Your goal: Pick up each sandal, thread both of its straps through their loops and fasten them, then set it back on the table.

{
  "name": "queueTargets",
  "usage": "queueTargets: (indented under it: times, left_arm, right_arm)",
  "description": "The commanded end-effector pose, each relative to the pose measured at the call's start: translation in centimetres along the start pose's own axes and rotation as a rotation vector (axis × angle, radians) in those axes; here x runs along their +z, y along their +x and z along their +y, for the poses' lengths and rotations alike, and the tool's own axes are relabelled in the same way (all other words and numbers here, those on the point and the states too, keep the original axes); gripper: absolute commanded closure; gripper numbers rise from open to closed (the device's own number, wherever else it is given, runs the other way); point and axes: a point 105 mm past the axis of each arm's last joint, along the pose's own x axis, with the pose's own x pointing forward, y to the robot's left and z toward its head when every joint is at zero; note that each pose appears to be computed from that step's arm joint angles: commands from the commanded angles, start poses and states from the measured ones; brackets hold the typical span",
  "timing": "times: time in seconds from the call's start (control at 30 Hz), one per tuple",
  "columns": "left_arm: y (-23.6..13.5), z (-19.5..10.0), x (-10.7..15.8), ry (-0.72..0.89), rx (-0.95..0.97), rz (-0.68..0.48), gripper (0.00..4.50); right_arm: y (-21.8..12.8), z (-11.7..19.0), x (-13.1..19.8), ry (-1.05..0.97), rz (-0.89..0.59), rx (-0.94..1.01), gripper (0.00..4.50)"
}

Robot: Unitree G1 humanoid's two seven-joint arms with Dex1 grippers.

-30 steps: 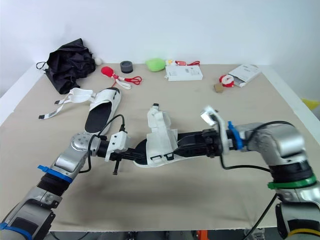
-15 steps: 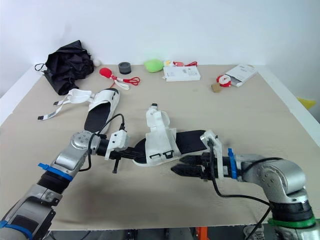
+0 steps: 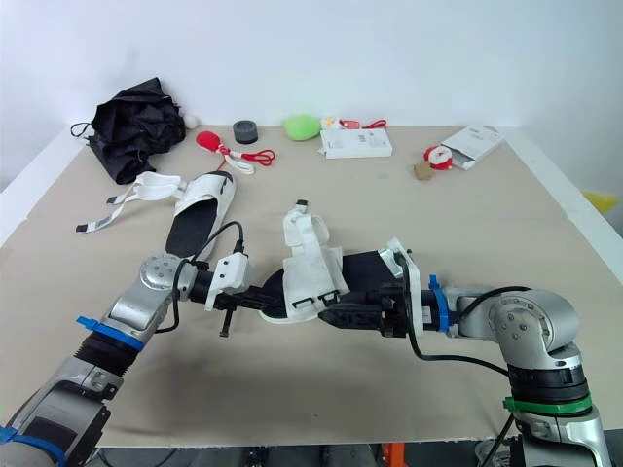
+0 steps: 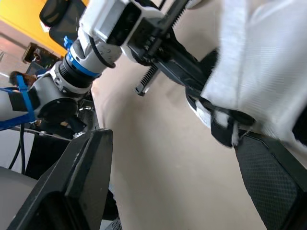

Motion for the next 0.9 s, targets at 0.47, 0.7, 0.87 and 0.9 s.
queueTargets:
  times: [0.47, 0.7, 0.87, 0.9]
  left_arm:
    - [0.5, -1.7, -3.1, -0.086, -0.036, 0.092, 4.5]
    - [0.6, -1.9, -3.2, -0.087, -0.039, 0.092, 4.5]
    - [0.6, -2.0, -3.3, -0.086, -0.044, 0.094, 4.5]
    - [0.6, -2.0, -3.3, -0.086, -0.044, 0.094, 4.5]
  right_arm:
    - [1.2, -1.9, 0.2, 0.018, 0.013, -0.088, 2.01]
    - [1.0, -1.6, 0.3, 0.017, -0.004, -0.069, 4.44]
    - [0.7, -1.4, 0.3, 0.024, -0.011, -0.056, 4.44]
    - [0.7, -1.3, 0.2, 0.025, -0.011, -0.054, 4.44]
